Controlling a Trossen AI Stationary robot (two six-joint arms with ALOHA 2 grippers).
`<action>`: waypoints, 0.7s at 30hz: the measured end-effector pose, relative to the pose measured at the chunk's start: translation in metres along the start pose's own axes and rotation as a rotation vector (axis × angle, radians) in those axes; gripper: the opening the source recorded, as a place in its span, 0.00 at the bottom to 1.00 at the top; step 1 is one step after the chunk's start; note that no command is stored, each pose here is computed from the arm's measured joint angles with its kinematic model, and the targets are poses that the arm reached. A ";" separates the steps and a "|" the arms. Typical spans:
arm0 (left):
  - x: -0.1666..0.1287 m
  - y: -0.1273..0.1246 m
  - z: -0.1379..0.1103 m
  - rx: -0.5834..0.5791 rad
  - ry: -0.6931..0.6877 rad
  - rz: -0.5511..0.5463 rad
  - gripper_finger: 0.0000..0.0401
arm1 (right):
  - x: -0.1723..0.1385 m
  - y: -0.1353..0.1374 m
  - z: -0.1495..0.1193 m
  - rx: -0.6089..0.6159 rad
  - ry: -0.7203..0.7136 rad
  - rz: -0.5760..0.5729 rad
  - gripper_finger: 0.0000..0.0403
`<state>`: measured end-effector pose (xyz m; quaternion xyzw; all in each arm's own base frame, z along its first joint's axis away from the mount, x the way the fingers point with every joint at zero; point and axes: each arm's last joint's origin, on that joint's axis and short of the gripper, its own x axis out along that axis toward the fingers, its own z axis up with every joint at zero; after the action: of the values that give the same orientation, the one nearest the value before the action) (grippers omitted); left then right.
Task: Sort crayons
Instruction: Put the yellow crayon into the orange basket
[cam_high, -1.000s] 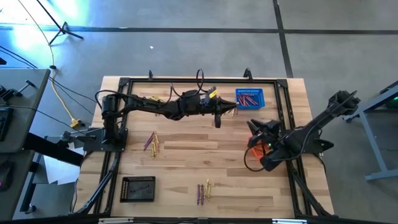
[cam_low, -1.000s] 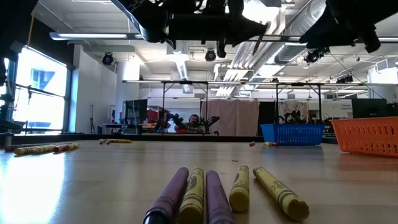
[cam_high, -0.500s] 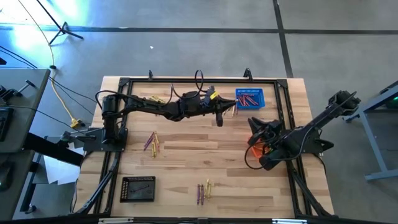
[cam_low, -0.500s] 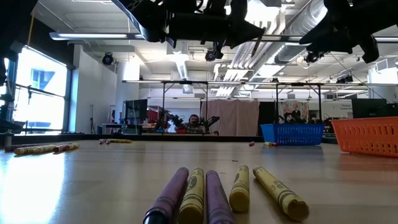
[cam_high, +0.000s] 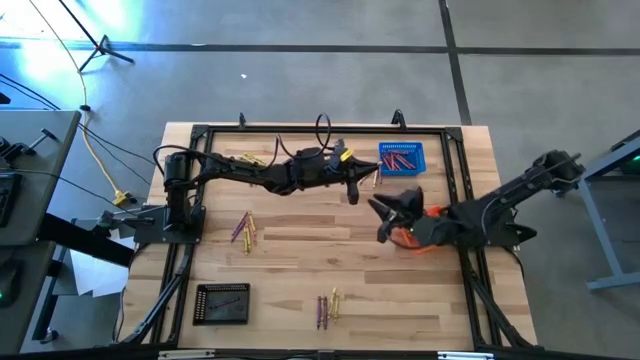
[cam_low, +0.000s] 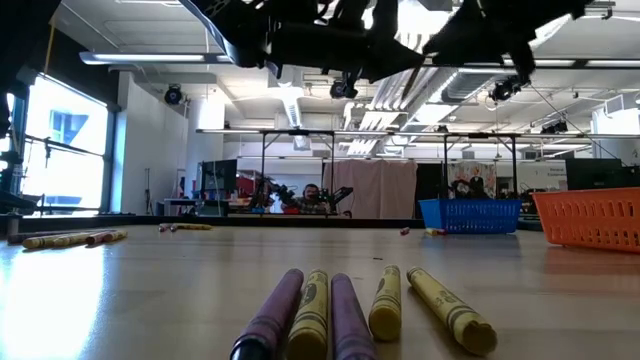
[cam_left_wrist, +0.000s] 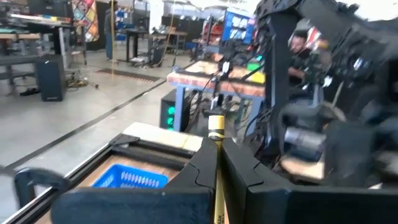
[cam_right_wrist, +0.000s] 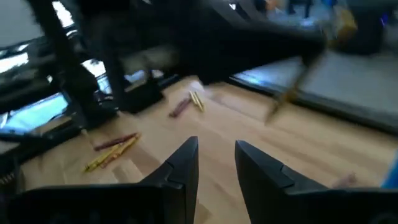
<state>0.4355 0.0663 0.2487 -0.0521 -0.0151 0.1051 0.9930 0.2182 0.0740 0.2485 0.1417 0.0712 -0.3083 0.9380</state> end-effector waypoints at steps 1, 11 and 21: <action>0.000 0.000 -0.001 0.009 0.015 0.013 0.00 | 0.002 0.000 0.003 -0.036 -0.002 0.014 0.23; -0.017 0.003 0.028 0.123 0.052 0.122 0.00 | 0.020 -0.032 0.024 -0.177 0.103 0.093 0.23; -0.025 -0.004 0.041 0.216 0.029 0.308 0.00 | 0.037 -0.066 0.059 -0.265 0.026 0.232 0.23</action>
<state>0.4107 0.0614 0.2898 0.0514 0.0185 0.2563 0.9651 0.2112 -0.0154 0.2816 0.0282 0.1065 -0.1841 0.9767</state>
